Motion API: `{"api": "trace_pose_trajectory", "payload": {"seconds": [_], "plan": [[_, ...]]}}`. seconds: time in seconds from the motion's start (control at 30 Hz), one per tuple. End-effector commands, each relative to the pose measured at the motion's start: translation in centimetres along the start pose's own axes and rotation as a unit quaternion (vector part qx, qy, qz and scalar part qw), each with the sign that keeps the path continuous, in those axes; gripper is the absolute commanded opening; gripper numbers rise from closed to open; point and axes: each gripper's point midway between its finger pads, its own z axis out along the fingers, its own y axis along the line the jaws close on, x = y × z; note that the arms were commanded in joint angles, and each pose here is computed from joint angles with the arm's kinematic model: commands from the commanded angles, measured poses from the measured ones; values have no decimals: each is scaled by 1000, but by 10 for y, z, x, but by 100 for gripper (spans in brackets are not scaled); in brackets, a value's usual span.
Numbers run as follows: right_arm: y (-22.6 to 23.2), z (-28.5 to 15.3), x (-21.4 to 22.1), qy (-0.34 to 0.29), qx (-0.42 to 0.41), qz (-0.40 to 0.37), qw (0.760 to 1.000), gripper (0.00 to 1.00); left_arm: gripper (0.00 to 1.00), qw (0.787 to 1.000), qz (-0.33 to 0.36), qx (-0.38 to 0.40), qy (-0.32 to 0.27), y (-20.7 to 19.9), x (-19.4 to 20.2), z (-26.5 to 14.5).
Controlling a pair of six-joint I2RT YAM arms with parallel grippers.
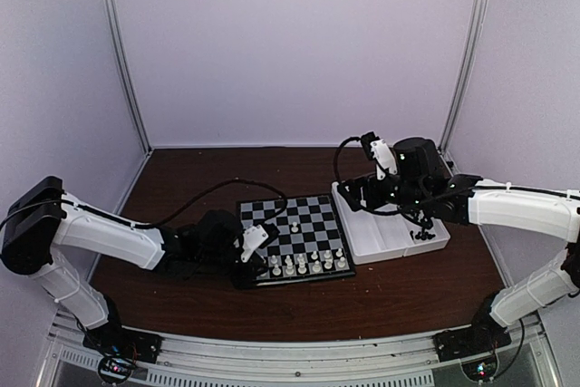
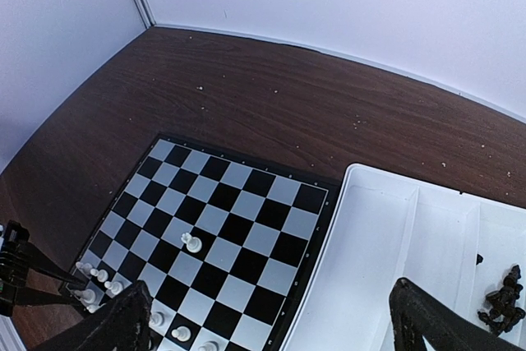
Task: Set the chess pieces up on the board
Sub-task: Place the chess piece on the chessboard.
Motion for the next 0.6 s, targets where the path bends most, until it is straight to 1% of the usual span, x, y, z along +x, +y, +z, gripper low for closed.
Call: {"api": "trace_pose_trajectory", "payload": {"seconds": [0.0, 0.17, 0.3, 0.43, 0.57], "plan": [[0, -6, -7, -17, -4, 9, 1000, 100, 24, 1000, -1, 2, -23, -2, -20, -3], [-1, -6, -6, -16, -3, 9, 1000, 100, 27, 999, -2, -7, -44, 1, -39, -21], [0, -5, -5, -15, -6, 10, 1000, 100, 33, 998, -1, -21, -58, 6, -54, -38], [1, -3, -5, -15, -10, 13, 1000, 100, 42, 999, -6, -35, -39, 11, -64, -44], [1, -6, -8, -19, -9, 13, 1000, 100, 44, 999, -10, -29, -17, 9, -79, -38]]}}
